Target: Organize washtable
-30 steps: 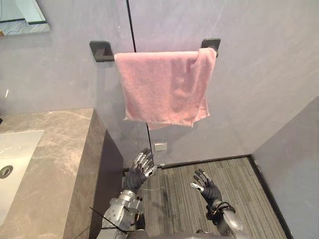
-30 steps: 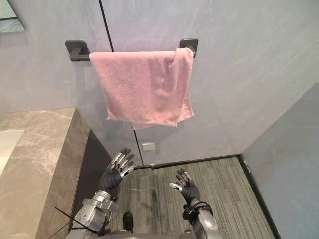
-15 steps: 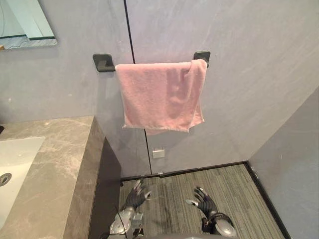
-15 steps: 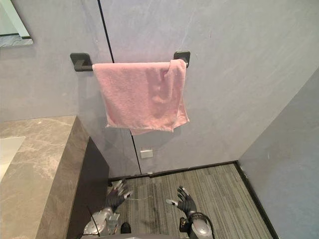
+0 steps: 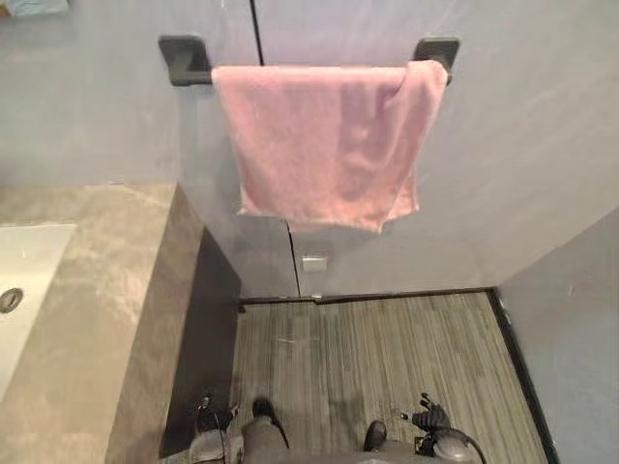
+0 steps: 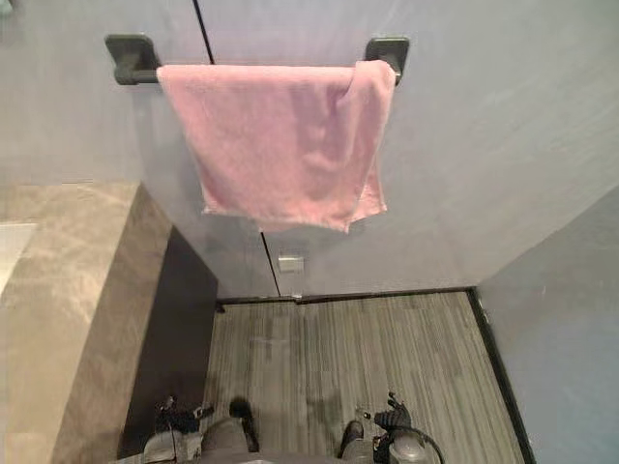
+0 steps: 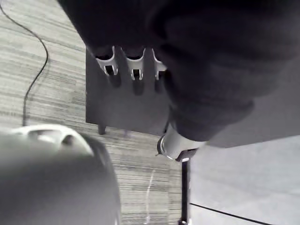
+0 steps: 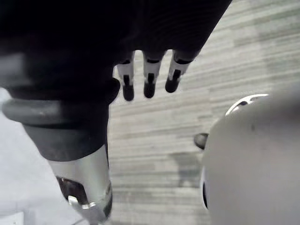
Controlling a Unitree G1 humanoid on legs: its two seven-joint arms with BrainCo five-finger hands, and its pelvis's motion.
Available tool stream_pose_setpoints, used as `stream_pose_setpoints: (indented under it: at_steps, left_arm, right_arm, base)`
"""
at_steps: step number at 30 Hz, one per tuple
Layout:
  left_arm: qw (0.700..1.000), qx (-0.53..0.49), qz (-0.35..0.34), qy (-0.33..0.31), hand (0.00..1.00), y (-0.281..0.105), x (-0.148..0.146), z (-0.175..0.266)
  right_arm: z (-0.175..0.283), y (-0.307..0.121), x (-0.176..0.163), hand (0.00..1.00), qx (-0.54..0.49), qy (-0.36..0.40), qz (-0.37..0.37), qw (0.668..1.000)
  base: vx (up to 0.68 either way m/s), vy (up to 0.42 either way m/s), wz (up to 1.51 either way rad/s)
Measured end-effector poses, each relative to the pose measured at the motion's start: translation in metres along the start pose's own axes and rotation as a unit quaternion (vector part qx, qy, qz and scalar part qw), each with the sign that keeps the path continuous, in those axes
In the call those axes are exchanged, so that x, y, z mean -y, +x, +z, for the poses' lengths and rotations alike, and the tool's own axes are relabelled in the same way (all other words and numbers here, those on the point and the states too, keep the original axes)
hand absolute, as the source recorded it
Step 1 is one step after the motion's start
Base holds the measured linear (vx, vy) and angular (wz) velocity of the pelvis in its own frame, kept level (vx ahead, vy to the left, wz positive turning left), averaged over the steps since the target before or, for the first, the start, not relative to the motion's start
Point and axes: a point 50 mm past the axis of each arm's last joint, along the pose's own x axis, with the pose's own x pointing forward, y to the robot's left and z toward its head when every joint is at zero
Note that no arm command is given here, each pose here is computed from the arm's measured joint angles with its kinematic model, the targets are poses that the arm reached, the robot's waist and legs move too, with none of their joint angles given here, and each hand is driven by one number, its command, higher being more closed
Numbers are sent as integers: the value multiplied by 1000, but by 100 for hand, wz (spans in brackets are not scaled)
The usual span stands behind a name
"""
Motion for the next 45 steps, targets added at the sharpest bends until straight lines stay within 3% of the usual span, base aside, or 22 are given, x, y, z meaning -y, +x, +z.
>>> stream_pose_setpoints:
  at_steps: [1, 4, 8, 13, 18, 21, 27, 31, 37, 40, 45]
  left_arm:
    - [1000, 11, 10, -14, 0, 2, -7, 5]
    - [999, -22, -20, -24, 0, -5, 9, -11]
    - [998, 32, -57, -19, 0, 2, 29, 27]
    - [998, 21, -50, -16, 0, 2, 23, 18]
    - [1000, -20, -12, -10, 0, 1, -6, -8]
    - [999, -31, -19, -21, 0, -3, 0, -15]
    - [998, 17, -60, -19, 0, -4, 24, 8]
    - [998, 37, -35, -24, 0, 3, 11, 21]
    - [998, -30, 0, -53, 0, 2, -5, -10]
    - [996, -63, 18, -65, 0, -2, -15, -27]
    - [995, -79, 41, -54, 0, -1, -41, -35]
  right_arm:
    - [-8, -5, -12, 0, -9, 26, 13, 1000]
    - [-8, -3, 3, 0, -10, 53, -11, 998]
    - [6, 0, -3, 0, 2, 57, -4, 998]
    - [13, 0, -16, 0, 9, 47, 26, 999]
    - [7, 0, -22, 0, -6, 44, 35, 998]
    - [1, 3, -14, 0, -24, 27, 32, 999]
    - [41, 14, -15, 0, 32, -29, 46, 998]
    - [45, 15, -9, 0, 40, -33, 31, 998]
    - [-6, 8, 32, 0, -44, 33, -36, 998]
    - [-34, 0, 34, 0, -96, 62, -46, 992]
    - [-31, 1, 18, 0, -93, 88, -30, 991]
  base:
    - [-215, -75, 45]
    - [-30, 5, -3]
    - [-141, 146, 35]
    - [-221, 18, -12]
    - [-88, -231, 1]
    - [-134, -303, 54]
    - [-192, -269, 109]
    - [-204, -159, 161]
    - [-141, 72, 135]
    - [-111, 270, 154]
    - [-85, 418, 128]
